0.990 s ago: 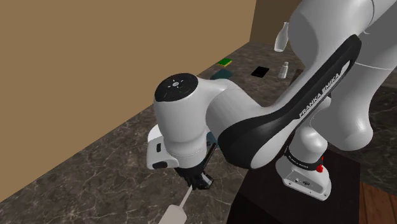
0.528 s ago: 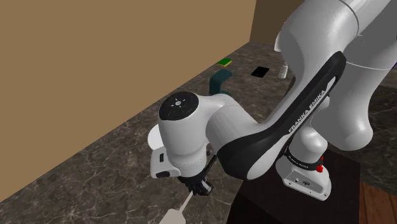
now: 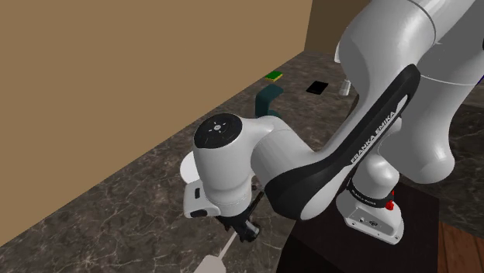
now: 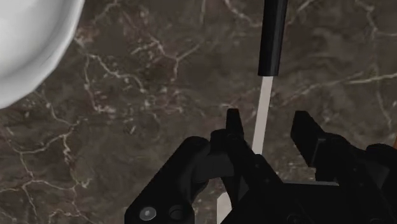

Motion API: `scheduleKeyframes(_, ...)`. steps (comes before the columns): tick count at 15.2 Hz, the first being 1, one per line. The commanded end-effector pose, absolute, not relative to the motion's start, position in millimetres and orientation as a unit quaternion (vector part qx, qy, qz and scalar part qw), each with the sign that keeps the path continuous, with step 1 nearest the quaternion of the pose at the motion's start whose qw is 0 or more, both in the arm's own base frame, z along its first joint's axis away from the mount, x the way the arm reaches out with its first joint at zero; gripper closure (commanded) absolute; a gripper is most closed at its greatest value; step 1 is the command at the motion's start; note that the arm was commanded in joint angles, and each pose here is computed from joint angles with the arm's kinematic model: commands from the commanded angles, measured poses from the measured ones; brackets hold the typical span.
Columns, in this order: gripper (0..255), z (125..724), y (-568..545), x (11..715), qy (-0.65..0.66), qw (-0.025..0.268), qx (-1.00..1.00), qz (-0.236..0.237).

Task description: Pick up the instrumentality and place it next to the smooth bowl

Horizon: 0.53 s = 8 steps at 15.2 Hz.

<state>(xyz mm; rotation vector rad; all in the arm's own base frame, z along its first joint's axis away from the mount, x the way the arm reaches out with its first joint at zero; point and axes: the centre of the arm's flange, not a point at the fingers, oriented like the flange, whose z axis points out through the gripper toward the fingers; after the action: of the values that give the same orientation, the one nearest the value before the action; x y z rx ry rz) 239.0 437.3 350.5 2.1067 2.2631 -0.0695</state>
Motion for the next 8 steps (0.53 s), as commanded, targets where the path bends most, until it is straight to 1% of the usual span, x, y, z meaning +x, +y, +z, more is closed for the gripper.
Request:
scheduleKeyframes(1,0,351,437,239,0.732,0.024,0.681,-0.022)
scheduleKeyframes(5,0,351,437,239,0.732,0.024,0.681,-0.022)
scheduleKeyframes(8,0,390,440,239,0.732,0.024,0.681,-0.022)
